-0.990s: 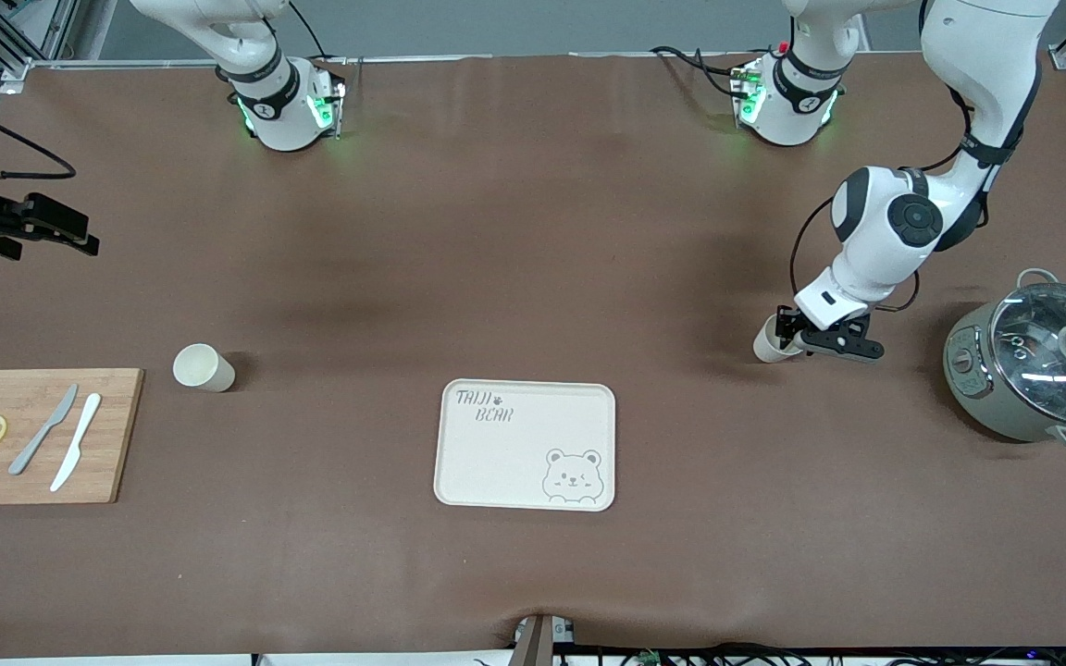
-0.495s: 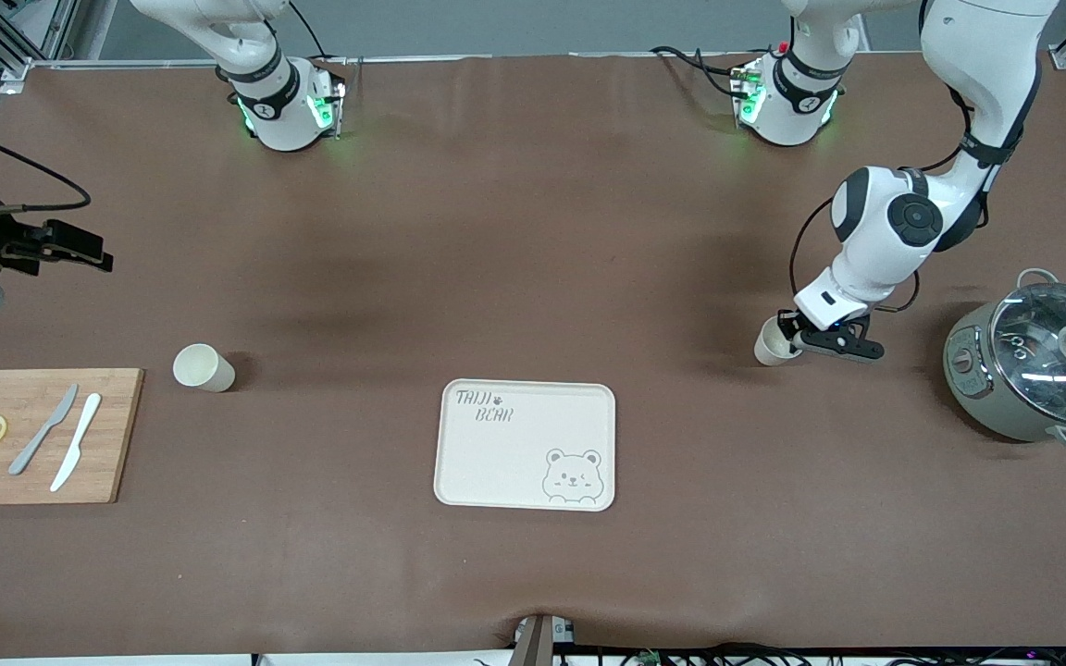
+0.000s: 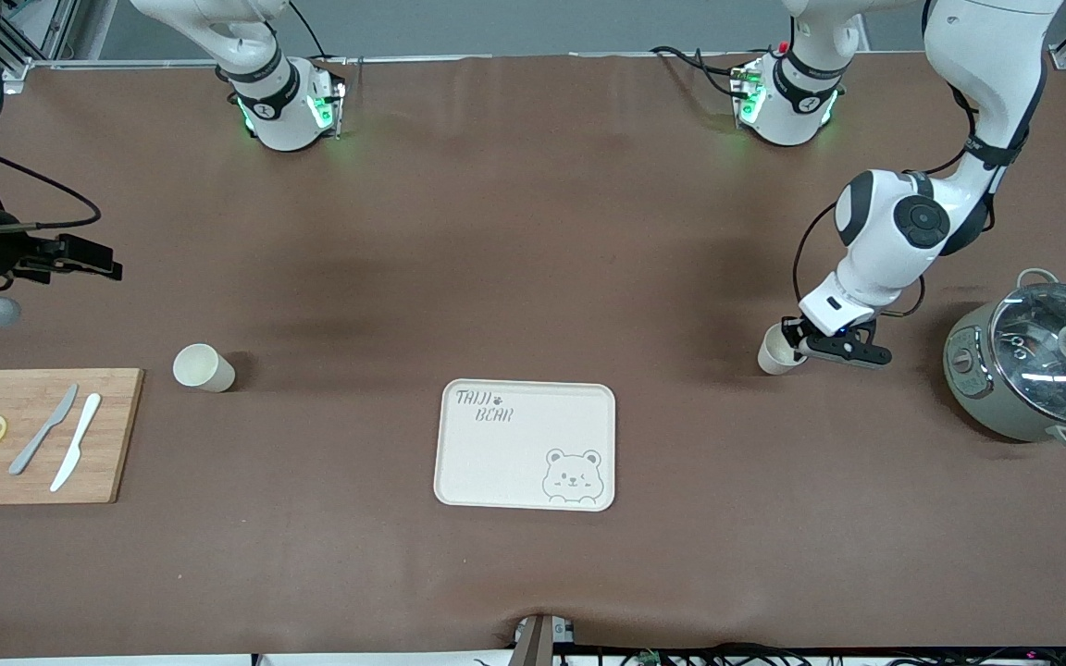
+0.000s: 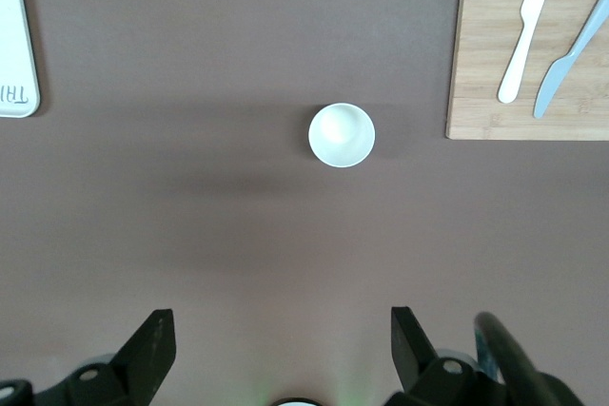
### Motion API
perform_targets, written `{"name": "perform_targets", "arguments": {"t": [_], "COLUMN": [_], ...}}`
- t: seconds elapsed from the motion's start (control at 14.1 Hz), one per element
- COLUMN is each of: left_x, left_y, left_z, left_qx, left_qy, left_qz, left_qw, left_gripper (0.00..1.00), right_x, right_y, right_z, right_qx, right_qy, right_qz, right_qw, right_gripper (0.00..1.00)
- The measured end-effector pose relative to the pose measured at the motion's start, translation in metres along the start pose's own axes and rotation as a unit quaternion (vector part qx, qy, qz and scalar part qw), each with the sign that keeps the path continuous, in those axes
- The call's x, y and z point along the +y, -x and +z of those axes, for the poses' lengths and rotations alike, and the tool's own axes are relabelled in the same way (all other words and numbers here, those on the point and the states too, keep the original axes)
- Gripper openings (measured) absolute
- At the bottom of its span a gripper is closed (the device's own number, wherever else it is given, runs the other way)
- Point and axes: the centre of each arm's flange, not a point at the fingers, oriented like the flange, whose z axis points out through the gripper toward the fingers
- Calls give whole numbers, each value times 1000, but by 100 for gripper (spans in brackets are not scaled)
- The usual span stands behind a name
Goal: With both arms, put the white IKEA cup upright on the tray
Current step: 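Carry the cup to the tray while the right gripper reaches the other cup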
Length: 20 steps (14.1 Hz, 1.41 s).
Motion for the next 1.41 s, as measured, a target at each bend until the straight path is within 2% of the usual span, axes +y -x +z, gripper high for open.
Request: {"name": "perform_targets", "arguments": {"t": [0.28,0.78,1.2,1.41], "left_x": [6,91,162,186], "left_y": [-41,-125,-167,-189], "left_z": [-34,-130,-135,-127], "left_qx": [-20,-61,-82,-80], "left_qy": [-3,3,25,16], "left_qz": [-7,-31,-35,-34], "left_qw": [1000,998,996,996], "left_gripper": [4,4,4,4], "right_x": [13,25,30,45], "right_y": [-9,-25,-34,-33], "right_z": [17,51,100,129], "right_qx": [-16,-27,-12,-5], "right_qy": [2,0,2,1], "right_qz": [10,19,35,51], "right_qw": [1000,999,999,999], "right_gripper": [100,100,100,100]}}
